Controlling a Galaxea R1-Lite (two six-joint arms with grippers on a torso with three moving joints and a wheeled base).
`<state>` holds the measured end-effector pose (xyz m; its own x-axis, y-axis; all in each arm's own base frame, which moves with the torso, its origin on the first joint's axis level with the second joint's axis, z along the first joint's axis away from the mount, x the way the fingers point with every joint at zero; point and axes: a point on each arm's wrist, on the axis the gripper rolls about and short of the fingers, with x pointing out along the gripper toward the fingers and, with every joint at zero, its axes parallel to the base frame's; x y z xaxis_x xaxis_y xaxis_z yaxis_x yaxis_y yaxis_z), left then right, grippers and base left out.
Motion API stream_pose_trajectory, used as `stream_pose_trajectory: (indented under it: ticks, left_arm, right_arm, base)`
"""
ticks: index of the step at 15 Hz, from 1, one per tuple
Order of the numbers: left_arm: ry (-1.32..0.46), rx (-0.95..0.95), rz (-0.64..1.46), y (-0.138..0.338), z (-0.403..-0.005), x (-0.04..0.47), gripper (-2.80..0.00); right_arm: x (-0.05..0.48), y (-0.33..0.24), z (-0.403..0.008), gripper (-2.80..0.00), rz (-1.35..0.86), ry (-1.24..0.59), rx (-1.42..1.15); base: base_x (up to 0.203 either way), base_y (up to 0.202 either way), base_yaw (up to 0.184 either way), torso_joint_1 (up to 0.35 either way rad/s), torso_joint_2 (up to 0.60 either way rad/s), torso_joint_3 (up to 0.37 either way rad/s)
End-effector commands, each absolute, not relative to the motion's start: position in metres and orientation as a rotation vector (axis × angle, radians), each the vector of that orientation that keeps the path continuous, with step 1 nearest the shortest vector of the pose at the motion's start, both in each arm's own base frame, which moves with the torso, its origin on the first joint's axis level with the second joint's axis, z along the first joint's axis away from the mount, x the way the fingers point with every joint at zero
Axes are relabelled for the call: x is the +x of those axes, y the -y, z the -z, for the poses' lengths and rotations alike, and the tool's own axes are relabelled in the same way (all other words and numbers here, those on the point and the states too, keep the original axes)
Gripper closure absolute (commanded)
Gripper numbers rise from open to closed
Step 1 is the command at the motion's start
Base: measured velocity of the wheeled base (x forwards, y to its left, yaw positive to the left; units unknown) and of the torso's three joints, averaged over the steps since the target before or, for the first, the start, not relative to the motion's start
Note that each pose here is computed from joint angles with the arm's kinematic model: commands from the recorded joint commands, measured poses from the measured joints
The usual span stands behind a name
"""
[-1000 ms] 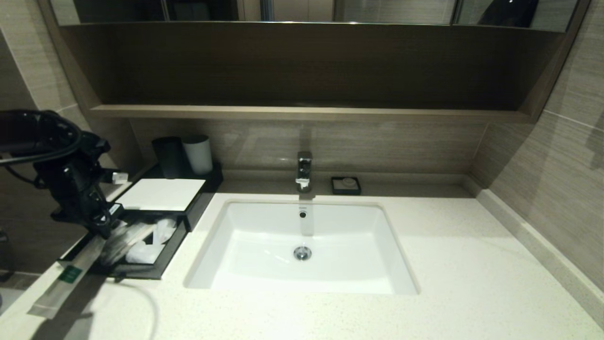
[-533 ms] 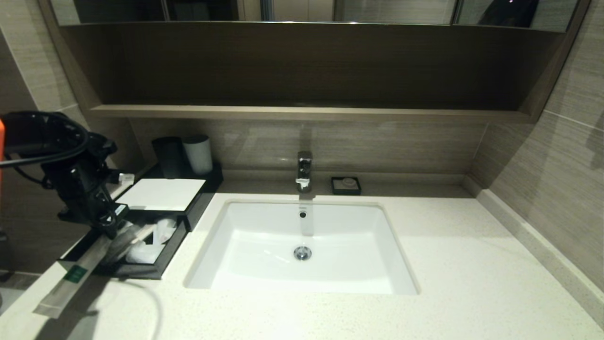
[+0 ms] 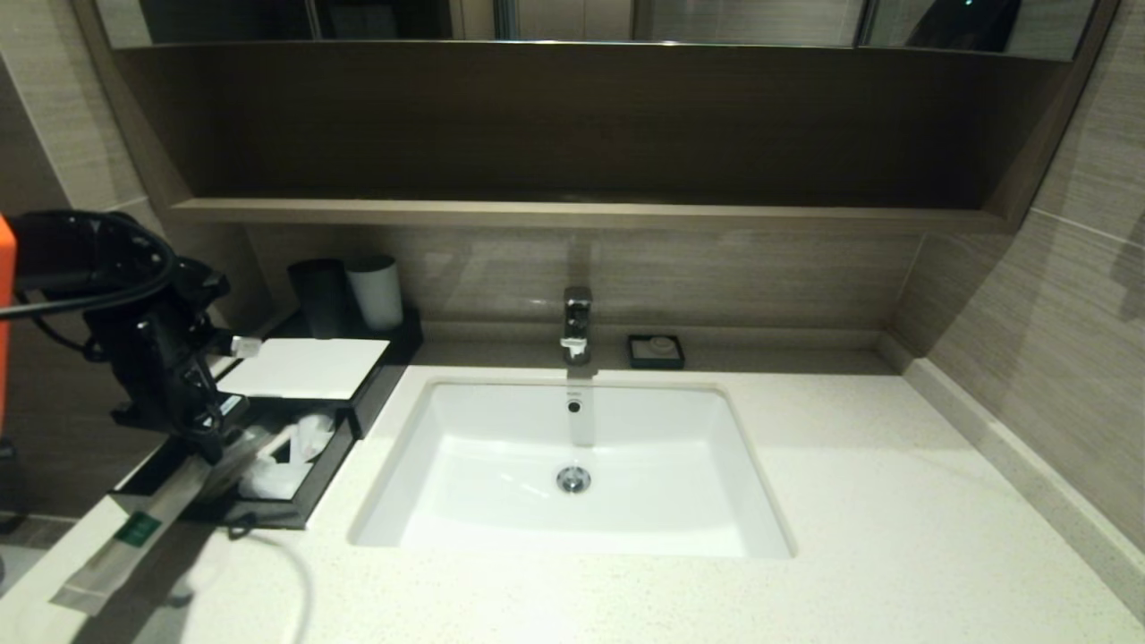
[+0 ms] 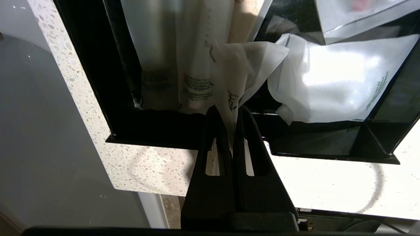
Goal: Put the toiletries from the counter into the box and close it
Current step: Place the bathroom toiletry into the drawer
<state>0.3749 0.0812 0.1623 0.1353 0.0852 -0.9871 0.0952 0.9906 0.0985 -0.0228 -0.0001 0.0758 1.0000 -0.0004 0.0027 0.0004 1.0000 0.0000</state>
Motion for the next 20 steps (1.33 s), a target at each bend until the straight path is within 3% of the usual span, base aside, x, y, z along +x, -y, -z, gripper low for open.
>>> stream_pose_trajectory:
  ticks: [1,20]
  left_arm:
    - [-1.461,0.147,0.014,-0.081,-0.159,0.375,0.0]
    - [-1.419,0.125,-0.019,-0.085,-0.139,0.392,0.0]
  right_arm:
    - [-0.023,0.0,-0.075,0.0,0.0,0.002,0.0]
    - [-0.023,0.0,-0.075,0.0,0.0,0.002,0.0]
  base:
    - [0.0,0.0,0.0,0.0,0.0,0.0]
    - [0.0,0.0,0.0,0.0,0.0,0.0]
